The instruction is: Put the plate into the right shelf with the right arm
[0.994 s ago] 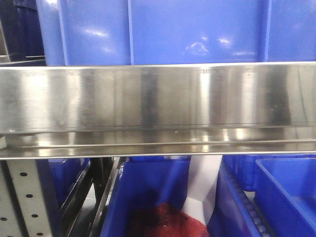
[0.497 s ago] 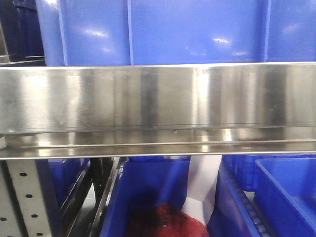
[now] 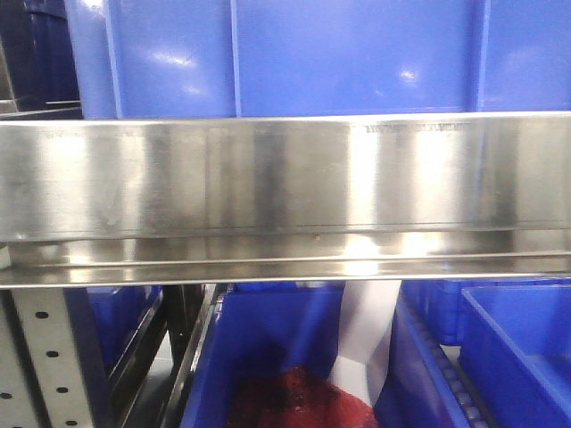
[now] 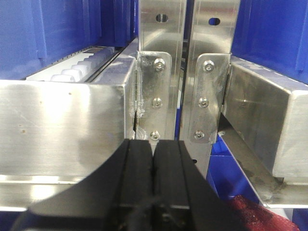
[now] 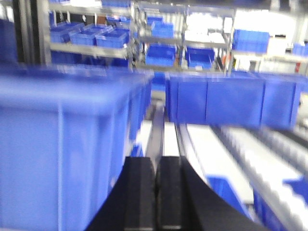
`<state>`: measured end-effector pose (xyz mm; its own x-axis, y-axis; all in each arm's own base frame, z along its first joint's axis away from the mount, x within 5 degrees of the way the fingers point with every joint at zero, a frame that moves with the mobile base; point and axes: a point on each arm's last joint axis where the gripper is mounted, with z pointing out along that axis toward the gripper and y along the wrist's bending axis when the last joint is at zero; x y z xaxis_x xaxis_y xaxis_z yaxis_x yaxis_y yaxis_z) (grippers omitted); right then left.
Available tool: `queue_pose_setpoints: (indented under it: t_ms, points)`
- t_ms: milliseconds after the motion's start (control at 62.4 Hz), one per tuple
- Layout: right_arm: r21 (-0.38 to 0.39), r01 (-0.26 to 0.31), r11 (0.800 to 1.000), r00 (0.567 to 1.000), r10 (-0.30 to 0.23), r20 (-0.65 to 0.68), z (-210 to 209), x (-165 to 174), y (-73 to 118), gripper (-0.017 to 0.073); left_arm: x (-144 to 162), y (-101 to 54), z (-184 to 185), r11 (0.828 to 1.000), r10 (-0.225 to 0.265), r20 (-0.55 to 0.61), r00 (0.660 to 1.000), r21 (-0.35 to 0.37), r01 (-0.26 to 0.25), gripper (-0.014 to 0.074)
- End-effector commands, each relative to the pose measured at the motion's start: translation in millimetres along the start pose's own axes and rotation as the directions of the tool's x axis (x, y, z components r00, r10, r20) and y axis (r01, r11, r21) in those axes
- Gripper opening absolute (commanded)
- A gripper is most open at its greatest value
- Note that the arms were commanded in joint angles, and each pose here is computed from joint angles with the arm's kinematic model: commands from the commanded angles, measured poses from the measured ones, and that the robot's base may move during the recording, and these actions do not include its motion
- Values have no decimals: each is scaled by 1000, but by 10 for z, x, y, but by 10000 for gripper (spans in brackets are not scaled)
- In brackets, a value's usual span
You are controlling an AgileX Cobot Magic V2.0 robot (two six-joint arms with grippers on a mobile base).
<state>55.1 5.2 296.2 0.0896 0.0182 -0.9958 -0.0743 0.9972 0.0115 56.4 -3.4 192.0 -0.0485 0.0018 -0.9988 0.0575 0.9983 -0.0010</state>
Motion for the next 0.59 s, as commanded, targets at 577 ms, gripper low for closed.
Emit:
queue_pose_setpoints:
  t_ms: [577]
  points:
    - [39, -75, 996, 989, 69, 133, -42, 712, -53, 57, -54, 3, -4, 1000, -9, 84, 996, -3, 9, -47]
